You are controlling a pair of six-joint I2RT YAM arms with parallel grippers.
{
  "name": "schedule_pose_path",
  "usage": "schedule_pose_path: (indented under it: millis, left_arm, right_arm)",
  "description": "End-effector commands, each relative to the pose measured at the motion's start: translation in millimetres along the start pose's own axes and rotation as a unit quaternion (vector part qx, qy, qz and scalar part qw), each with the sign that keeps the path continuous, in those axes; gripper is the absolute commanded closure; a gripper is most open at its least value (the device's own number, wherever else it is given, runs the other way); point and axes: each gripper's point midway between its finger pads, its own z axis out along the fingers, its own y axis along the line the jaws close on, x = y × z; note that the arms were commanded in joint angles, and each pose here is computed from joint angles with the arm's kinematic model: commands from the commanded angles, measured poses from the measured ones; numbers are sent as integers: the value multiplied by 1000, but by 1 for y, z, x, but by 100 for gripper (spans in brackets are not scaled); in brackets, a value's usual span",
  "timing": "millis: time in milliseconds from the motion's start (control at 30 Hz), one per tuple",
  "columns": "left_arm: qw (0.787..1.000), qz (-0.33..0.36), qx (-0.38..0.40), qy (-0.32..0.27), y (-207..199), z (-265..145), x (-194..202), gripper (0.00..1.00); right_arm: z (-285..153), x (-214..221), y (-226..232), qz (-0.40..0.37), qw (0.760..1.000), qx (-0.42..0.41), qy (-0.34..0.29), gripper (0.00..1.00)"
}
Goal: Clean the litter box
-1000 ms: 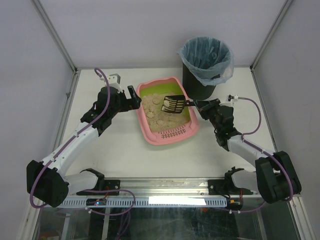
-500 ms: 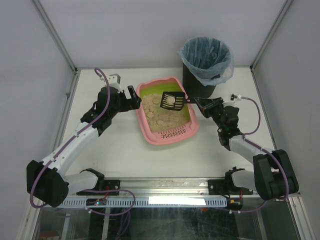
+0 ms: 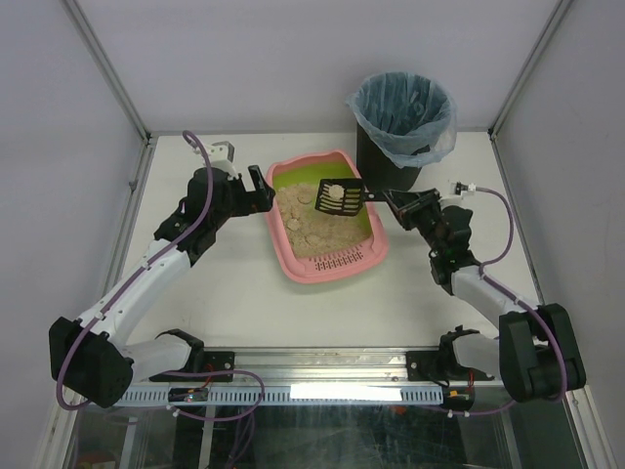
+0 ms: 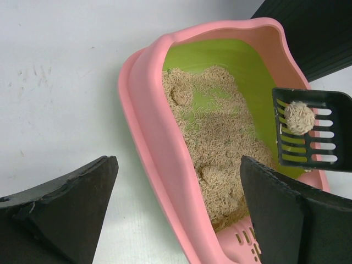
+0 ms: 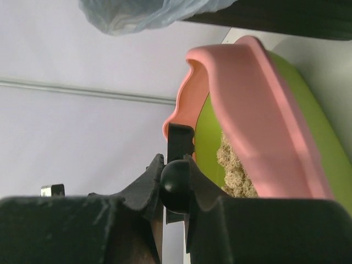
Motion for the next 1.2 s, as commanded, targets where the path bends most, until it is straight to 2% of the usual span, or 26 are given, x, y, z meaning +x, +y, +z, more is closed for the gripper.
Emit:
schedule_pose_path:
  millis: [0, 100, 133, 233, 267, 367, 500, 633, 667, 767, 900, 1033, 1167]
  left_arm:
    - [999, 11, 20, -37, -13, -13, -34, 1]
    - [999, 13, 12, -47, -8, -16, -35, 1]
    - [999, 15, 9, -47, -7, -15, -34, 1]
    - [999, 22, 7, -45, -7, -15, -37, 1]
    - [999, 21, 5, -46, -6, -16, -36, 1]
    - [998, 20, -5, -51, 0, -14, -34, 1]
    - [999, 25, 5, -47, -4, -13, -35, 1]
    - [999, 22, 1, -49, -1, -14, -33, 1]
    - [999, 22, 4, -47, -3, -13, -33, 1]
    - [999, 26, 8, -45, -5, -14, -34, 1]
    - [998, 25, 0, -49, 0, -16, -32, 1]
    - [999, 26, 6, -47, -3, -14, -34, 1]
    - [999, 23, 8, -42, -3, -12, -30, 1]
  right_arm:
    - [-5, -23, 16, 9, 999, -29, -38, 100]
    - [5, 9, 45, -22, 997, -75, 29, 100]
    - [5, 12, 47, -25, 996, -82, 30, 100]
    - [-1, -21, 15, 9, 999, -29, -34, 100]
    - [0, -19, 19, 9, 999, -36, -27, 100]
    - [9, 17, 46, -22, 996, -79, 43, 100]
    - [4, -14, 20, 10, 999, -43, -11, 100]
    - [9, 21, 47, -19, 995, -85, 51, 100]
    - [9, 19, 48, -23, 995, -88, 48, 100]
    - [3, -18, 21, -1, 999, -45, -16, 100]
    - [7, 7, 47, -27, 996, -81, 35, 100]
    - [4, -17, 23, -8, 999, -39, -16, 100]
    - [9, 20, 50, -40, 994, -88, 49, 100]
